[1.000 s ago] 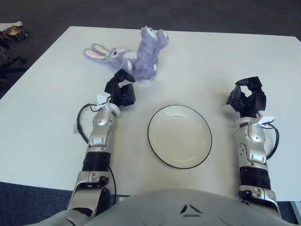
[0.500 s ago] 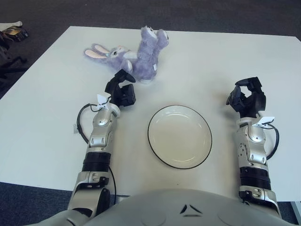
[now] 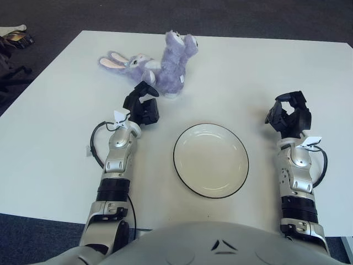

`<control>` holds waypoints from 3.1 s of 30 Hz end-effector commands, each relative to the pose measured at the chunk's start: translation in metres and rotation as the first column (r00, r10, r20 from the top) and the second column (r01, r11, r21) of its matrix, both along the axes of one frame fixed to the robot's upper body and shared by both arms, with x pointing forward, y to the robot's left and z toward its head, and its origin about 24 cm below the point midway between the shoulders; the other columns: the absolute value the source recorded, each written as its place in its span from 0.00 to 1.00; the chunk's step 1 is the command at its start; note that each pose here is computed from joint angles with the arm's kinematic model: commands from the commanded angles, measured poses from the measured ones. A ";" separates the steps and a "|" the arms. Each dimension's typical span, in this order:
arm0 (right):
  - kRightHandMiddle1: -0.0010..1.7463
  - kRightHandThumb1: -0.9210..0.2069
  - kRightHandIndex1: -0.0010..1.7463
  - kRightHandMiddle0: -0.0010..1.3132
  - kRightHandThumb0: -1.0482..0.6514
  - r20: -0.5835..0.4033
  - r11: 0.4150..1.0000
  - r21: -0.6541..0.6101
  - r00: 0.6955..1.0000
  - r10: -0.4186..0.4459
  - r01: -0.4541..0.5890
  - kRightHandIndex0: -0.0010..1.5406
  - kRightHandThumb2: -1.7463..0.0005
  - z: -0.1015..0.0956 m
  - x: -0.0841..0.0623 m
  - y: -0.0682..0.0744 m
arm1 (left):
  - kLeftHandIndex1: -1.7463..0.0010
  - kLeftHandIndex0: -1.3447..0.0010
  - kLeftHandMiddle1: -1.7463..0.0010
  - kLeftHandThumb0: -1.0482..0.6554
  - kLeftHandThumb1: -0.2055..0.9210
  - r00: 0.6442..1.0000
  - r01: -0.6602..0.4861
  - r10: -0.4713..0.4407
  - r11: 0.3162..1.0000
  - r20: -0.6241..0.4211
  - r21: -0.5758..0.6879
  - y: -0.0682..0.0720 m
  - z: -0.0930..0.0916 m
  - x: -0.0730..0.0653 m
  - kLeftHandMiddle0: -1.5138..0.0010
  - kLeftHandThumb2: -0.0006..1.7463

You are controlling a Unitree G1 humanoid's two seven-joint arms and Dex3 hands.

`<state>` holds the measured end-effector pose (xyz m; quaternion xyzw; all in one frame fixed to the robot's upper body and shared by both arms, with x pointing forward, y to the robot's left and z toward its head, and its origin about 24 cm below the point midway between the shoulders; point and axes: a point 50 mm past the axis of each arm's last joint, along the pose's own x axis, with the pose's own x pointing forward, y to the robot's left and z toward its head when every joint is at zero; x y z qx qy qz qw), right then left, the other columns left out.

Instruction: Put the doll into the plate.

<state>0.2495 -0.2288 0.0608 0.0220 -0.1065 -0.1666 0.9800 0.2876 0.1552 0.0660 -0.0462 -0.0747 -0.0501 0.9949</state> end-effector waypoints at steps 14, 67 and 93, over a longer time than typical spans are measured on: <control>1.00 0.22 1.00 0.27 0.39 -0.116 0.999 0.050 0.993 -0.010 0.016 0.71 0.51 -0.029 -0.014 0.005 | 0.00 0.58 0.00 0.35 0.51 0.998 -0.001 0.000 1.000 -0.060 -0.018 0.000 -0.016 -0.007 0.27 0.71; 1.00 0.22 1.00 0.27 0.39 -0.115 0.999 0.051 0.993 -0.004 0.010 0.72 0.50 -0.029 -0.015 0.005 | 0.00 0.58 0.00 0.35 0.52 0.998 0.007 -0.008 1.000 -0.067 -0.021 0.000 -0.017 -0.007 0.27 0.71; 1.00 0.36 1.00 0.35 0.37 -0.113 0.999 0.041 0.993 0.018 -0.014 0.77 0.39 -0.028 -0.015 0.007 | 0.00 0.58 0.00 0.35 0.51 0.998 0.000 -0.002 1.000 -0.064 -0.026 -0.001 -0.016 -0.007 0.27 0.71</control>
